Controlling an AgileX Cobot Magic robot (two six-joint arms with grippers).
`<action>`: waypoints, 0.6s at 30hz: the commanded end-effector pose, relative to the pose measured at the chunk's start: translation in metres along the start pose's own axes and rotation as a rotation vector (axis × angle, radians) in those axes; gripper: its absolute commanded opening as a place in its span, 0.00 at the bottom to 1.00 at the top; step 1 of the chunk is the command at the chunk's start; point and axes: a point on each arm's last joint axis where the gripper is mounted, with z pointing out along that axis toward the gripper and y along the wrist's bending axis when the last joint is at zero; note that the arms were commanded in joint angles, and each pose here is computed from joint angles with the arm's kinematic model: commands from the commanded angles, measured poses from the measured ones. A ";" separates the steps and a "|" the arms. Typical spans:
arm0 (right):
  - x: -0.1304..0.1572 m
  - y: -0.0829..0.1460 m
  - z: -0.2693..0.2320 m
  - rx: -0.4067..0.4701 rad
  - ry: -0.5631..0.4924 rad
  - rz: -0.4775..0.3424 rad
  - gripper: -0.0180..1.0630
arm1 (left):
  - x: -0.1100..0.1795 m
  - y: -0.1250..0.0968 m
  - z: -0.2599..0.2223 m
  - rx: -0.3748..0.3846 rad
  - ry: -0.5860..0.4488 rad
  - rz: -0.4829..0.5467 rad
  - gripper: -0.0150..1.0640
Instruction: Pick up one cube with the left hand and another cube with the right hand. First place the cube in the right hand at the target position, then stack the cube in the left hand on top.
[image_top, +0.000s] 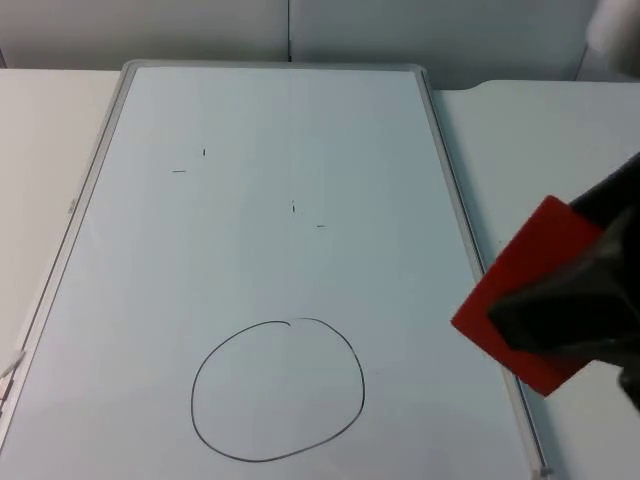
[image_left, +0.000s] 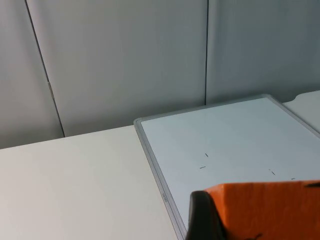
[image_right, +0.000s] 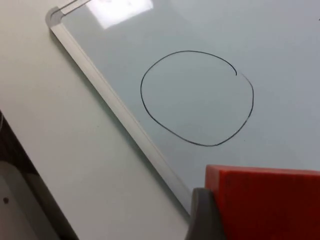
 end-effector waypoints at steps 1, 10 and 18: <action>-0.002 0.003 0.013 -0.007 0.011 -0.017 0.01 | -0.002 0.000 -0.001 0.004 -0.027 -0.011 0.01; -0.014 0.012 0.071 -0.044 0.050 -0.003 0.01 | -0.002 0.000 -0.001 0.004 -0.029 -0.011 0.01; -0.026 0.019 0.116 -0.062 0.046 -0.001 0.01 | -0.002 0.000 -0.001 0.004 -0.029 -0.008 0.01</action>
